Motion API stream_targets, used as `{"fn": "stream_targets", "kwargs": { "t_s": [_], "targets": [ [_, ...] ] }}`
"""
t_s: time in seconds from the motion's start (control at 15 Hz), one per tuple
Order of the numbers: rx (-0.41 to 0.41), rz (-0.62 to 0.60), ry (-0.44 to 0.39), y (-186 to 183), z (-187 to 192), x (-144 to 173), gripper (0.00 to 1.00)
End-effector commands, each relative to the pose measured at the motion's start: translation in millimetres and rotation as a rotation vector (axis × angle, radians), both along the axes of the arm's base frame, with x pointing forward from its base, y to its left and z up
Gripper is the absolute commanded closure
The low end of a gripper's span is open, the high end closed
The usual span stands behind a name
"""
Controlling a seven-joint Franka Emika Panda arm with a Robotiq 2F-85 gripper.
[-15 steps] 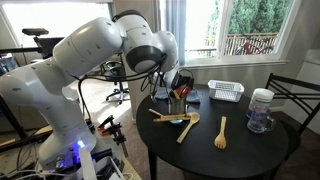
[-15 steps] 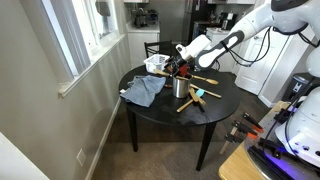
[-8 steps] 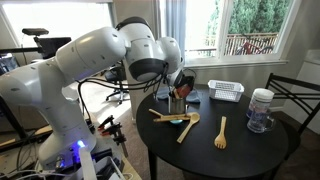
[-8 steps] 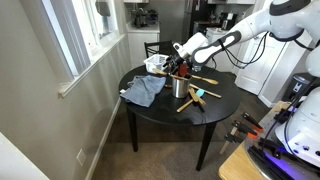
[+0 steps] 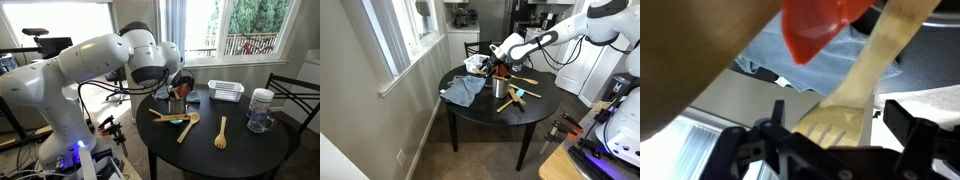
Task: Put the spoon into the bucket
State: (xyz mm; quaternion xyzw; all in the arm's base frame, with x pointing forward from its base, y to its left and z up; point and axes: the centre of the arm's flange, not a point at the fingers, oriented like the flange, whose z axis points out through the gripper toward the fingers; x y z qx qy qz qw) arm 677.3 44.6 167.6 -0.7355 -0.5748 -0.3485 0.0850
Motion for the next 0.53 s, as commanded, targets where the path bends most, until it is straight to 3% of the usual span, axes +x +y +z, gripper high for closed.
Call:
{"fn": "stream_targets", "kwargs": {
  "t_s": [0.0,0.27,0.33,0.47],
  "targets": [
    [0.029,0.035,0.018,-5.0,-1.5,4.1,0.00],
    [0.051,0.030,0.019,-11.0,-4.0,6.2,0.00],
    [0.054,0.031,0.016,-12.1,-4.5,6.8,0.25],
    [0.060,0.034,0.011,-13.7,-5.1,7.6,0.32]
  ]
}}
